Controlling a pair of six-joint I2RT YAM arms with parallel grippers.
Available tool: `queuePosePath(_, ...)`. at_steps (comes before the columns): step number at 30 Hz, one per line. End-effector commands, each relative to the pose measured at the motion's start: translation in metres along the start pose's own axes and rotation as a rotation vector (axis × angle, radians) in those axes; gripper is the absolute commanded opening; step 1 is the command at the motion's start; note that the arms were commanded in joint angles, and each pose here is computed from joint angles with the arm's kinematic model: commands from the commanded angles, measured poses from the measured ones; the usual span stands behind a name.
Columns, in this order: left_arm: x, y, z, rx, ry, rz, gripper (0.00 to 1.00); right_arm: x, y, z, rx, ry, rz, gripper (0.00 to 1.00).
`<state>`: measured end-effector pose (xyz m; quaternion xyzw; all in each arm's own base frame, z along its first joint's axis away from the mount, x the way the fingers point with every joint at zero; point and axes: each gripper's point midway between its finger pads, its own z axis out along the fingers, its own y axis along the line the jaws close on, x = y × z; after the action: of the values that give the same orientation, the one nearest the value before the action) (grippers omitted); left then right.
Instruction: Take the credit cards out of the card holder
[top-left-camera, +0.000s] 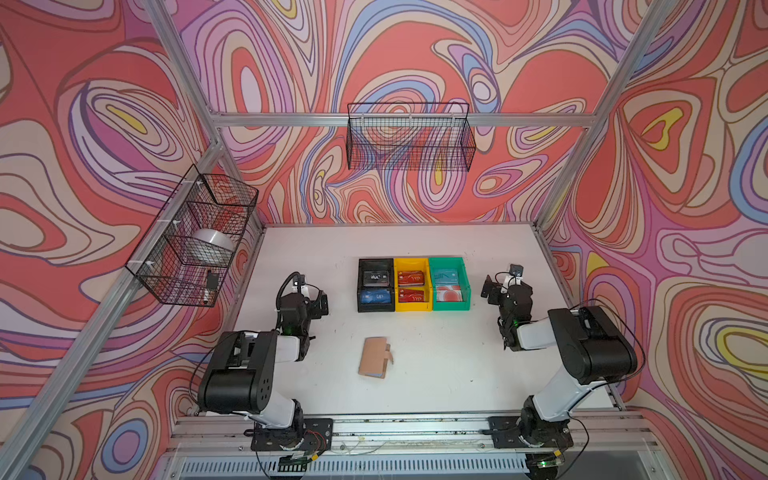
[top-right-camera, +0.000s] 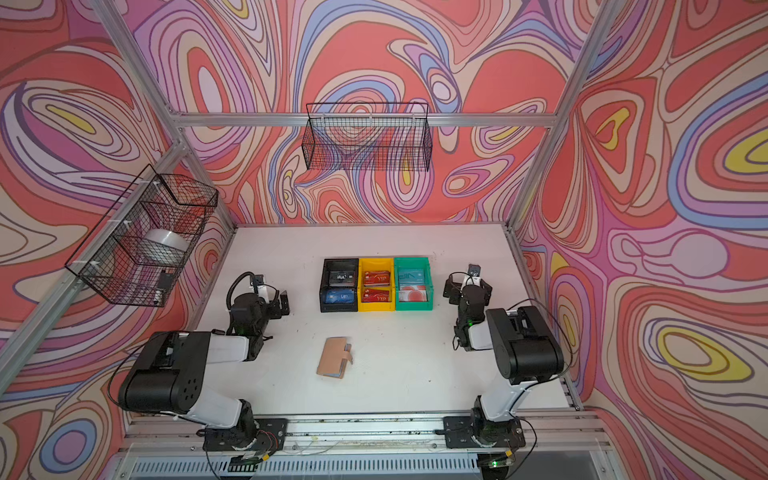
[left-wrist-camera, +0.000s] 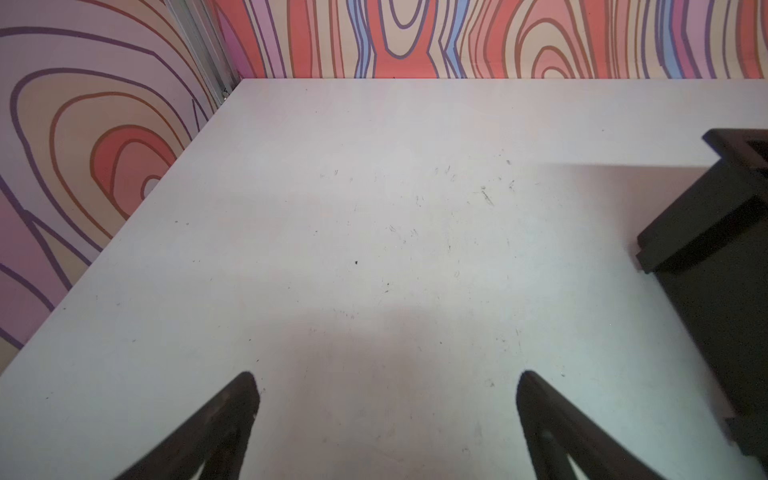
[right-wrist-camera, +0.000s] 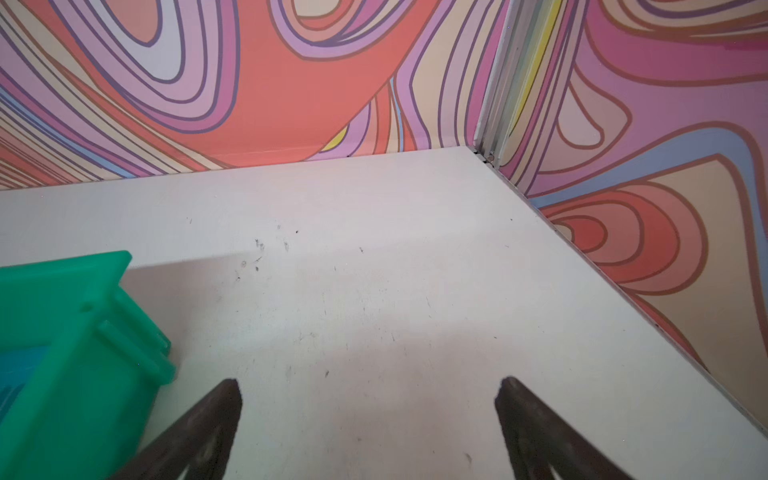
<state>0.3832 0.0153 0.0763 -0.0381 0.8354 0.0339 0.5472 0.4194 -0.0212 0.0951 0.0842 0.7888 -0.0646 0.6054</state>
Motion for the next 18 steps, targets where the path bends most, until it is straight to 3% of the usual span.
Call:
queuePosePath(1, -0.0154, -0.0003, 0.0034, -0.004, -0.049, -0.006, 1.00, -0.0026, -0.0023, 0.0029, 0.013, -0.011, -0.002, 0.99)
queuePosePath(18, -0.0157, -0.0003, 0.0033, -0.004, -0.050, -0.006, 1.00, -0.0022, -0.0026, 0.0030, 0.015, -0.010, -0.001, 0.98)
